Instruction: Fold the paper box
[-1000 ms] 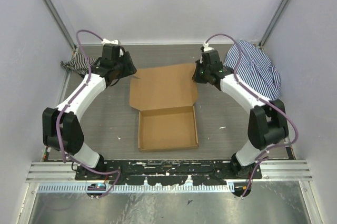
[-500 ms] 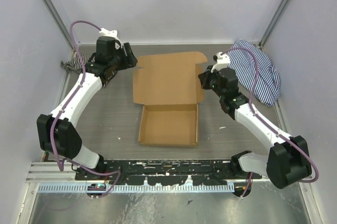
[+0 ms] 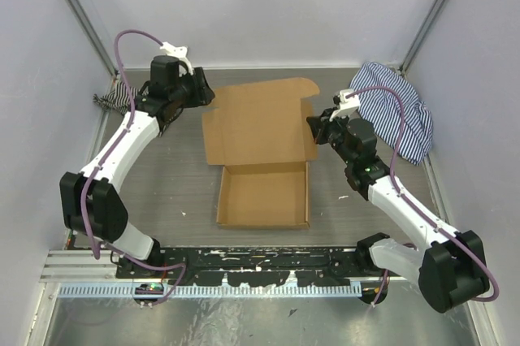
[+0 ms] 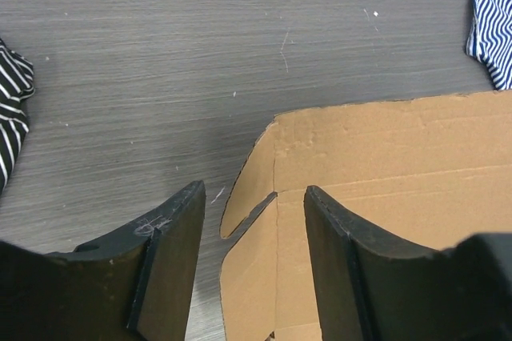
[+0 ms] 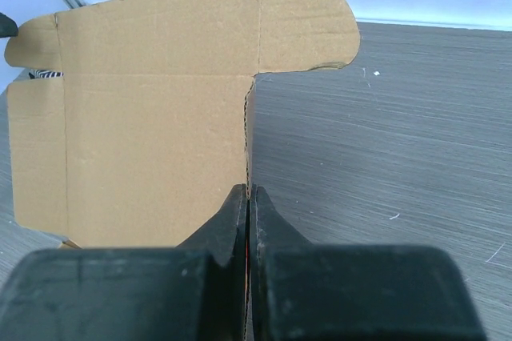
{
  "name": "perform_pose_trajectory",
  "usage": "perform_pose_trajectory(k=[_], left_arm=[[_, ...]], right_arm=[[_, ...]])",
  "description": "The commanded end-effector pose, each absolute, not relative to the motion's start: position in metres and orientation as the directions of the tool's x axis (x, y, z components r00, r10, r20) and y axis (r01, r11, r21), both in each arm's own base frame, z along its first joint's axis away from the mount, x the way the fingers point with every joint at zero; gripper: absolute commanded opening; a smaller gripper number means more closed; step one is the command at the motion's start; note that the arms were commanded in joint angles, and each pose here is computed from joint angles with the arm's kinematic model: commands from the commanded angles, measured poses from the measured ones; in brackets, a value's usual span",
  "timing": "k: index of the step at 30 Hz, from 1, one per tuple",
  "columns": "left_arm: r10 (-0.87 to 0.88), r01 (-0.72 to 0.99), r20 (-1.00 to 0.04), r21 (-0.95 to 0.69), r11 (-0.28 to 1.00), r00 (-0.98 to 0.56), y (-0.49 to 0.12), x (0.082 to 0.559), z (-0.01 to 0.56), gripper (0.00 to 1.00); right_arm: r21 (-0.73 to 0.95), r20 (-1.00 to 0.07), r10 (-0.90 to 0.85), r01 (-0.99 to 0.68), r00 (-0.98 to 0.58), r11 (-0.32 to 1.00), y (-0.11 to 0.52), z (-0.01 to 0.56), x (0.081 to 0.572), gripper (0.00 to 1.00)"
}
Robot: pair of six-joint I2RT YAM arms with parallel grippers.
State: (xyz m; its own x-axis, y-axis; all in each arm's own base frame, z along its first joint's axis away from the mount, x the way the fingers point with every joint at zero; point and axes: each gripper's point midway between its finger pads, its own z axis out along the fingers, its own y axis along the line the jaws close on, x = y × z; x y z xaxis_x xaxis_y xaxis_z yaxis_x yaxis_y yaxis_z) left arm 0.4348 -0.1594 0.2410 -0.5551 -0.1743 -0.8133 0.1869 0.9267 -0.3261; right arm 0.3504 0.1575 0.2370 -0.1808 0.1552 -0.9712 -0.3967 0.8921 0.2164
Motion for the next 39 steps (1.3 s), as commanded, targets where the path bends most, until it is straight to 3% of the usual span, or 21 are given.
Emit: perform_pose_trajectory(k=[1, 19, 28, 36, 38, 39], left_arm=[[-0.158, 0.228, -0.819, -0.330, 0.916, -0.552, -0.164, 0.436, 0.242, 0.58], [-0.140, 0.189, -0.811, -0.295, 0.937, -0.568, -0.156, 0.453, 0.217, 0.50], [-0.168, 0.218, -0.813, -0.338, 0.915, -0.557, -0.161, 0.444, 0.227, 0.07], [-0.206, 0.288, -0.850, -0.378, 0.880, -0.485, -0.166, 0.423, 0.263, 0.01], [-0.214, 0.306, -0.868, -0.373, 0.876, -0.448, -0.165, 0.418, 0.274, 0.01], [-0.217, 0.317, -0.879, -0.369, 0.874, -0.425, -0.164, 0.416, 0.281, 0.01]], right_arm=[[0.187, -0.982, 0.179, -0.444, -0.060, 0.876, 0.162, 0.282, 0.349, 0.01], [0.182, -0.983, 0.170, -0.471, -0.069, 0.863, 0.166, 0.285, 0.345, 0.01], [0.196, -0.980, 0.161, -0.463, -0.114, 0.864, 0.167, 0.280, 0.348, 0.02], [0.251, -0.953, 0.151, -0.405, -0.263, 0.879, 0.168, 0.289, 0.355, 0.22], [0.256, -0.951, 0.166, -0.363, -0.262, 0.896, 0.161, 0.295, 0.357, 0.39], [0.257, -0.948, 0.169, -0.337, -0.269, 0.906, 0.157, 0.296, 0.358, 0.43]])
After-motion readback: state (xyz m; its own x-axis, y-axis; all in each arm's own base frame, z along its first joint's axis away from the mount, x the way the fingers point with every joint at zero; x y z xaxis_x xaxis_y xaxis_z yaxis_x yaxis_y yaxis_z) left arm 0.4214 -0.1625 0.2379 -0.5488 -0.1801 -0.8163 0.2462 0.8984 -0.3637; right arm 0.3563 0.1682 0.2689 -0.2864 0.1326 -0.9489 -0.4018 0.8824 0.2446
